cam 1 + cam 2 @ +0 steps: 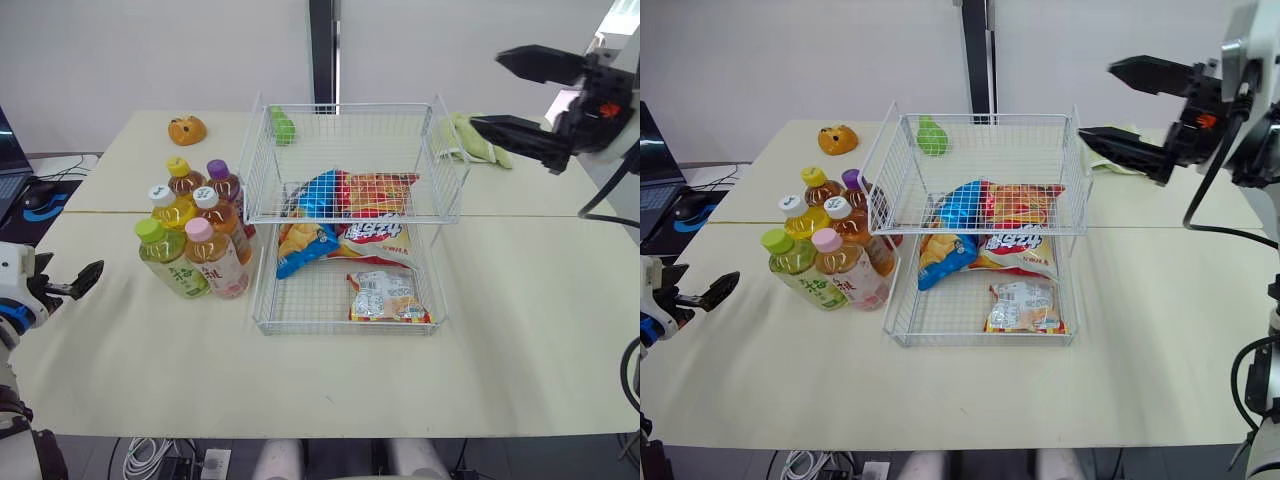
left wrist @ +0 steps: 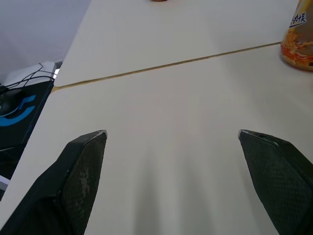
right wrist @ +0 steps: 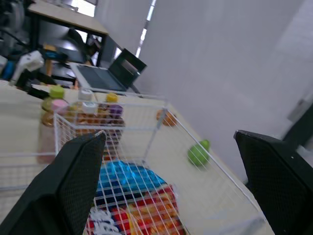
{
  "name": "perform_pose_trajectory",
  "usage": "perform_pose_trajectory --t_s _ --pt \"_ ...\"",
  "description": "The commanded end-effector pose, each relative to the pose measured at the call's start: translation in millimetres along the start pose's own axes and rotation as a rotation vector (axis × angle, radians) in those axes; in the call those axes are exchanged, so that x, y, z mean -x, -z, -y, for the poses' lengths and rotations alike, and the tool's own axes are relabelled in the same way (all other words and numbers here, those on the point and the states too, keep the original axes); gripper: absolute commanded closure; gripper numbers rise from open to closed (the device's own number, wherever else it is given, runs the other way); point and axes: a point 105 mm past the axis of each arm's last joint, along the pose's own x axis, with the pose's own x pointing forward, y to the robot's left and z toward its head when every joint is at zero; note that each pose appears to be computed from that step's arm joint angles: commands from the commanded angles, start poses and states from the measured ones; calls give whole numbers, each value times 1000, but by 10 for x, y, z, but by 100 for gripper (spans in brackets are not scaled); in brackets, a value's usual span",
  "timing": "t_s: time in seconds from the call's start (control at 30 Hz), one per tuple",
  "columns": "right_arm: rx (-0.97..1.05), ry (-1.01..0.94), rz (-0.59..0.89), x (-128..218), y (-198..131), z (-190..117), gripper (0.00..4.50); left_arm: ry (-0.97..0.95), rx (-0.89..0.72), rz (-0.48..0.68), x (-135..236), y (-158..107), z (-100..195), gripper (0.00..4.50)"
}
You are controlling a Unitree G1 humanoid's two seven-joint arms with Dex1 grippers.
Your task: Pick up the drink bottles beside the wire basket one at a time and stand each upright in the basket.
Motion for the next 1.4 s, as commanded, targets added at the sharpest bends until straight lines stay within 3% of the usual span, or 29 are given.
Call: perform_pose_trajectory --t_s 0.03,0.3,0.6,1.0,1.4 --pt "-5 -133 75 -210 -256 -287 0 -21 3 47 22 -109 -48 2" --pt "-102 -344 109 -437 -88 -791 0 -20 18 66 28 -76 21 2" --pt "-201 -314 115 -401 281 -1065 0 -25 25 54 238 42 106 2" --pt "-167 -205 51 -311 609 -1132 0 -36 35 48 398 43 157 2" --pt "-208 -295 90 -289 566 -1151 0 -30 55 70 519 -7 186 2"
